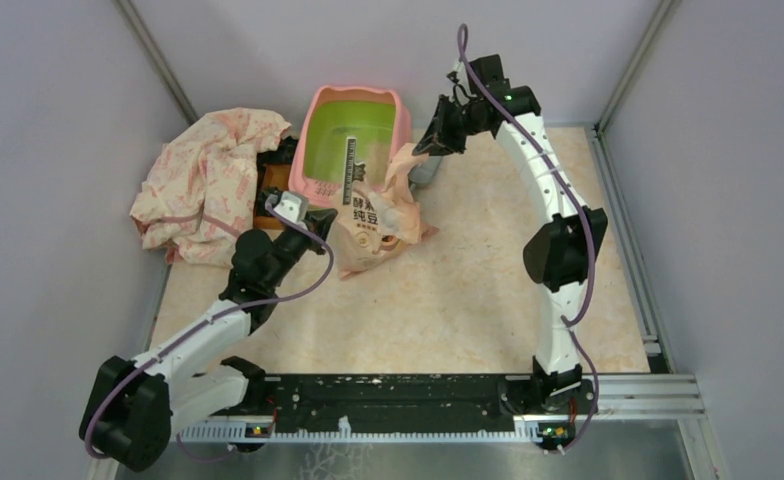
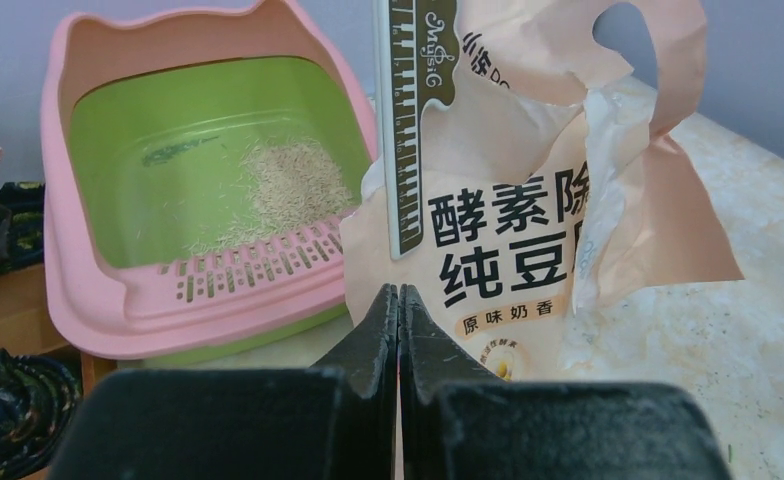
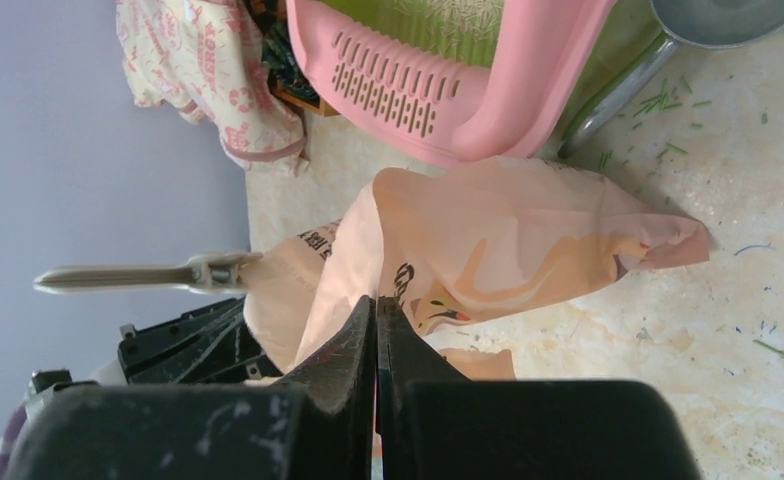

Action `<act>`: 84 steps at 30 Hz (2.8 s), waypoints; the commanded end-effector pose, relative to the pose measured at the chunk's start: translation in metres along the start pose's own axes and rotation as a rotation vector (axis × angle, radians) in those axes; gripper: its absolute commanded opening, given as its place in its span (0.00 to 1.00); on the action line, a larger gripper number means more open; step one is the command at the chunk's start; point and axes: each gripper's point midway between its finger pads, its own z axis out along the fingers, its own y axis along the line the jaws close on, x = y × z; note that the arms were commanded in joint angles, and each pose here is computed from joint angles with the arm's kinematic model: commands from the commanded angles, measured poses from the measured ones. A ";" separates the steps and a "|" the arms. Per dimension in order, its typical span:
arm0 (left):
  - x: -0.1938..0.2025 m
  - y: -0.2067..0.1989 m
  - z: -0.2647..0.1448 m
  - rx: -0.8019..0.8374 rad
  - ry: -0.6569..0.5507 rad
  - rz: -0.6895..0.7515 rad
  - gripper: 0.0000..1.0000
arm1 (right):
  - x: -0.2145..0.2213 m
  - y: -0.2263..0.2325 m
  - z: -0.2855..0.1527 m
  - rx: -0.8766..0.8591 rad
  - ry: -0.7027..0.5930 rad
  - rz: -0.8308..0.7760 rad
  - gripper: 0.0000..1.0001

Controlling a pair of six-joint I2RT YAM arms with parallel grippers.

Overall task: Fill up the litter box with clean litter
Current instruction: Adjust the cat litter bag at the center of the board.

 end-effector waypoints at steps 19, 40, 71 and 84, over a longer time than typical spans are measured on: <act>0.007 -0.017 0.018 0.188 -0.027 -0.097 0.21 | -0.015 0.033 -0.082 0.044 -0.175 -0.171 0.59; 0.007 0.045 -0.012 -0.205 0.016 -0.199 0.23 | 0.158 -0.093 0.007 0.141 -0.074 0.128 0.51; 0.142 -0.021 0.047 0.095 0.295 -0.398 0.00 | 0.122 -0.099 0.127 -0.042 -0.032 0.360 0.28; 0.140 -0.107 0.037 0.292 0.278 -0.470 0.00 | 0.074 -0.088 0.110 -0.062 -0.017 0.261 0.31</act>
